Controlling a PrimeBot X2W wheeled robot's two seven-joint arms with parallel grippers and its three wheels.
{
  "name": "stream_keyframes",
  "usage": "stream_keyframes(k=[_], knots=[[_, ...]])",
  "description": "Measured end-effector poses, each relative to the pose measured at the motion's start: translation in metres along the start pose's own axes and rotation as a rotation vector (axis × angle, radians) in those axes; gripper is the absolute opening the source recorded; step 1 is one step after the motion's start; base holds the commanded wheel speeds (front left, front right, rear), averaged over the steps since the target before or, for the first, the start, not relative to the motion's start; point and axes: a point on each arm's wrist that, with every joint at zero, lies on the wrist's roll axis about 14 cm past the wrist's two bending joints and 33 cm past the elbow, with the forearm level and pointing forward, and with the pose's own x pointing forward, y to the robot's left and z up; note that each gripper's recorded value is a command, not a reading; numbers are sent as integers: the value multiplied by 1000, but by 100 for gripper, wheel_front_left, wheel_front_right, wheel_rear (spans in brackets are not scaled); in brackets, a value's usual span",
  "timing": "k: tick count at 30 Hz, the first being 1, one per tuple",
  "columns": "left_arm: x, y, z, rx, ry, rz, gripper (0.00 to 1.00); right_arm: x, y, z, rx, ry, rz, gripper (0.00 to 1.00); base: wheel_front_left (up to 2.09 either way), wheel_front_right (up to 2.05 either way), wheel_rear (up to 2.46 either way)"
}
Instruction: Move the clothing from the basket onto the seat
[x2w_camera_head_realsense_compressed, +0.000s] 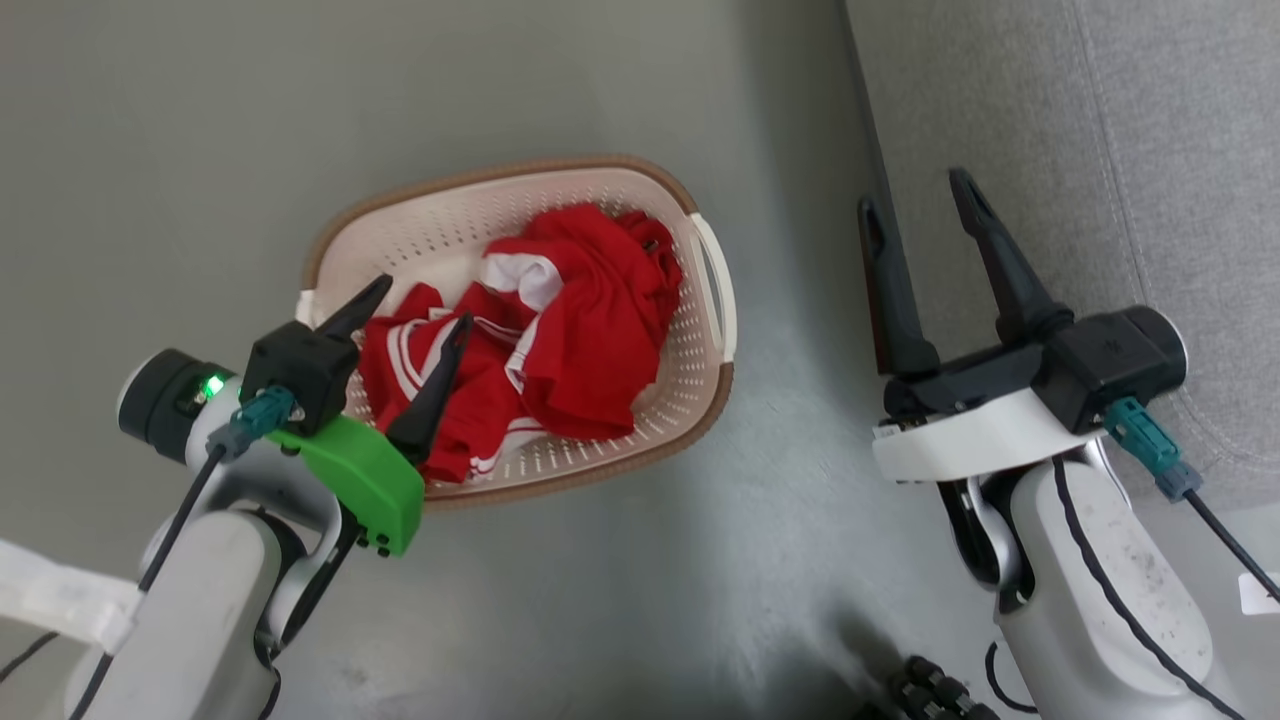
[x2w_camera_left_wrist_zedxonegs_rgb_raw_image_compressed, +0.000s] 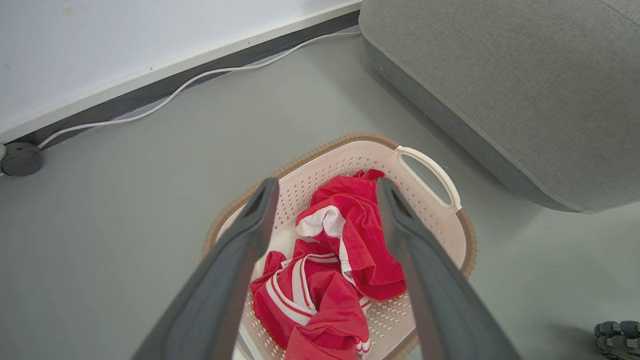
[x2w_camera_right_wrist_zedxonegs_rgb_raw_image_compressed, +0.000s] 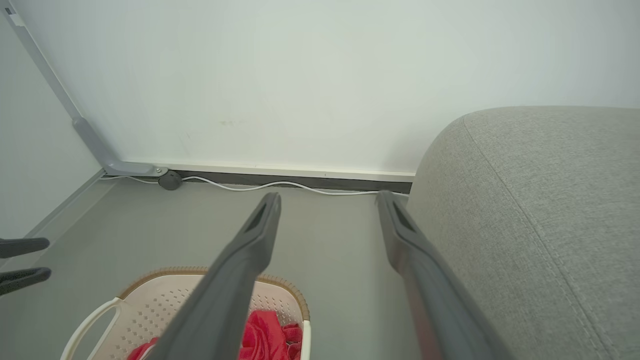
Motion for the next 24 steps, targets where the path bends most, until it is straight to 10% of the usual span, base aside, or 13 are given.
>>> stream_keyframes(k=[24], knots=[[82,-20,-125,-95,380,-197,100,34,-32,-50,6,93,-61,100,0,0,0]])
